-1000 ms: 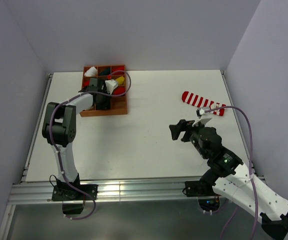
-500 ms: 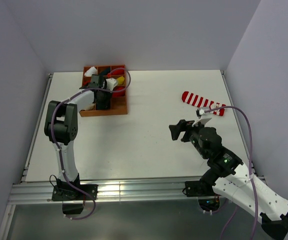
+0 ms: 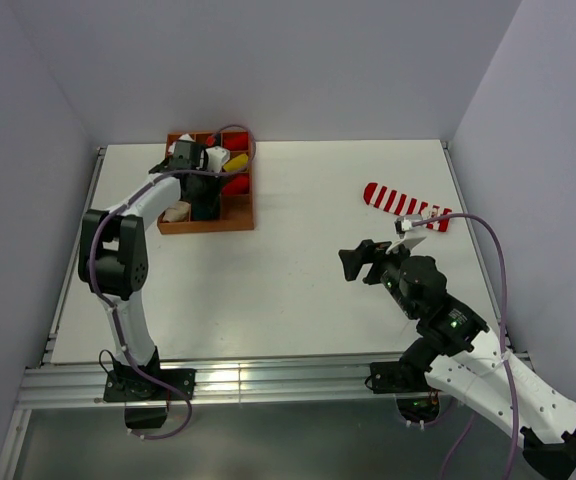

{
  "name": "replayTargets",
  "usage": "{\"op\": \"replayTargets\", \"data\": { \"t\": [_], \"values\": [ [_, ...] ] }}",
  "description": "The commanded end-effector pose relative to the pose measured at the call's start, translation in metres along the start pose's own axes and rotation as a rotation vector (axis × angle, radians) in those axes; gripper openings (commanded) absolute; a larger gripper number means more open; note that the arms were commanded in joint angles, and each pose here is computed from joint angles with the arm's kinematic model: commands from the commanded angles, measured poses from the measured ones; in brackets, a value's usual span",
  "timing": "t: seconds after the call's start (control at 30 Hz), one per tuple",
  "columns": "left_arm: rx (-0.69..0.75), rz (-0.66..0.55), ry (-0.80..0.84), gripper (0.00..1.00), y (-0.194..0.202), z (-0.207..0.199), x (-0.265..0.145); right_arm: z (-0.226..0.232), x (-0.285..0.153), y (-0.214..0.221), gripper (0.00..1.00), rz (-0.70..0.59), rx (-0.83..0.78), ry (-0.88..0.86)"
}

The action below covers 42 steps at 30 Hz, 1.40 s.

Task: Roll the socks
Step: Place the sock in the storage box.

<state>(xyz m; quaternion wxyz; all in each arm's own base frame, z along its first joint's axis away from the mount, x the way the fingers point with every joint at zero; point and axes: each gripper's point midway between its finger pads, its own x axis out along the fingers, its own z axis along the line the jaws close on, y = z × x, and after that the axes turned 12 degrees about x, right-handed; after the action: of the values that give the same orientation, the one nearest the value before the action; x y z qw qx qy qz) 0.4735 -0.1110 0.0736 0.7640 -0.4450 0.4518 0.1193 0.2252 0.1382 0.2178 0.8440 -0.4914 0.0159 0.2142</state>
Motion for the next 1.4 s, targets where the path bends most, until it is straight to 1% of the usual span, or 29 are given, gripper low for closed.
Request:
{"op": "replayTargets", "data": {
  "t": [0.0,0.07,0.2,0.3,0.43,0.53,0.73,0.8,0.83,0.93,1.0,1.17,1.37],
  "values": [
    [-0.007,-0.091,-0.016,0.58,-0.035,0.009,-0.035,0.004,-0.001,-0.011,0.89,-0.033,0.005,-0.010],
    [-0.008,-0.088,-0.012,0.59,-0.032,0.008,-0.033,0.005,-0.001,-0.011,0.89,-0.030,0.006,-0.009],
    [-0.021,-0.043,0.010,0.56,-0.015,0.001,-0.019,0.005,-0.001,-0.010,0.89,-0.027,0.008,-0.009],
    [-0.040,-0.008,-0.004,0.55,-0.003,0.001,-0.009,0.004,-0.001,-0.009,0.89,-0.026,0.009,-0.010],
    [-0.060,0.017,-0.003,0.48,0.006,0.002,0.002,0.004,0.000,-0.007,0.89,-0.021,0.005,-0.010],
    [-0.066,0.044,0.013,0.47,0.015,0.000,0.011,0.004,0.002,-0.007,0.88,-0.017,0.004,-0.010],
    [-0.084,0.149,0.081,0.46,0.046,-0.018,0.028,0.003,0.002,-0.005,0.88,-0.017,0.002,-0.010],
    [-0.099,0.183,0.104,0.45,0.054,-0.024,0.034,0.003,0.003,-0.005,0.88,-0.015,0.000,-0.008],
    [-0.107,0.230,0.123,0.44,0.067,-0.028,0.039,0.003,0.003,-0.004,0.88,-0.013,0.000,-0.010],
    [-0.130,0.271,0.108,0.44,0.073,-0.027,0.042,0.004,0.005,-0.003,0.88,-0.008,-0.002,-0.010],
    [-0.136,0.251,0.099,0.45,0.070,-0.026,0.039,0.004,0.005,-0.003,0.88,-0.008,-0.003,-0.010],
    [-0.127,0.069,0.078,0.53,0.023,-0.018,0.002,0.004,0.004,-0.004,0.88,-0.015,-0.001,-0.013],
    [-0.108,-0.079,0.056,0.59,-0.022,-0.007,-0.033,0.004,0.004,-0.004,0.88,-0.012,0.000,-0.012]
  ]
}}
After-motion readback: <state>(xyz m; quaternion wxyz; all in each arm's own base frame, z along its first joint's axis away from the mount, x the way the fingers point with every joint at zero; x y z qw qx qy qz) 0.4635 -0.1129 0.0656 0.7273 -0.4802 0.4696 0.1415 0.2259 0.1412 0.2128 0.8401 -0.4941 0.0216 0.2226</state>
